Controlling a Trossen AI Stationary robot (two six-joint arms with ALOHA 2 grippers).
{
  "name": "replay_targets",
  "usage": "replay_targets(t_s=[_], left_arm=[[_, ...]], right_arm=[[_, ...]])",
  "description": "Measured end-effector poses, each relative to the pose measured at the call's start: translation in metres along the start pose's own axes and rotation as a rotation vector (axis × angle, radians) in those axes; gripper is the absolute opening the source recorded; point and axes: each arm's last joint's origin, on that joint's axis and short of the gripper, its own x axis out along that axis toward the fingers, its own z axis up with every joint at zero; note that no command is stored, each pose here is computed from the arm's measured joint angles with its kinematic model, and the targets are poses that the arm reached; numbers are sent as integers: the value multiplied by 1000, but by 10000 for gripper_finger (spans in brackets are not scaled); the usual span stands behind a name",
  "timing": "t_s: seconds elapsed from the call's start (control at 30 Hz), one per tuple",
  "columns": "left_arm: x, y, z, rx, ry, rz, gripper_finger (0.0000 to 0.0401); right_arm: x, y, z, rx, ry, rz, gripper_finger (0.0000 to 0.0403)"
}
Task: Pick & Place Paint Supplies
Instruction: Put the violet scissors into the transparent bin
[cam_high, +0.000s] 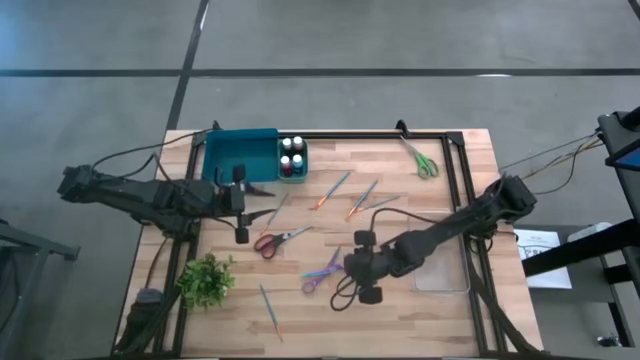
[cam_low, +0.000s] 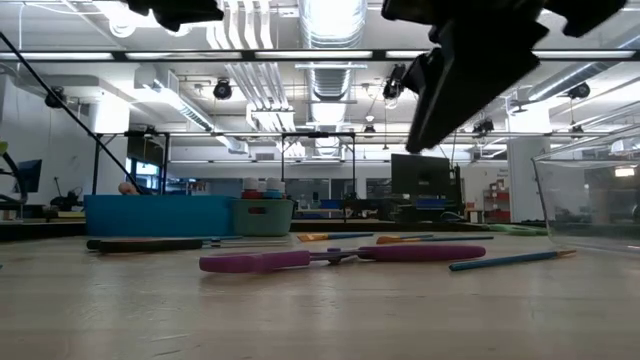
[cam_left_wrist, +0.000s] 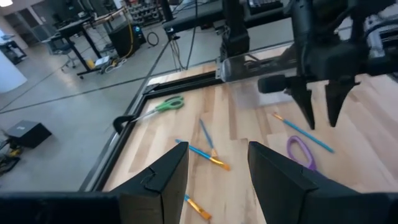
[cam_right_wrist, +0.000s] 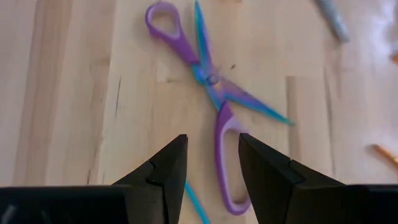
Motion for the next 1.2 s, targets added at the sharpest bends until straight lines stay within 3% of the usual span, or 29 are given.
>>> replay_targets(t_s=[0.47,0.8,1.2], left_arm=[[-3,-10,2,-24,-14,-53,173],[-3,-10,2,-31,-14,-54,173],[-3,-10,2,-30,-13,-55,173]], right_arm=[[20,0,-21,14,10,0,143],[47,-2,-19,-47,77,-8,143],[58,-14,-26,-7,122,5,143]])
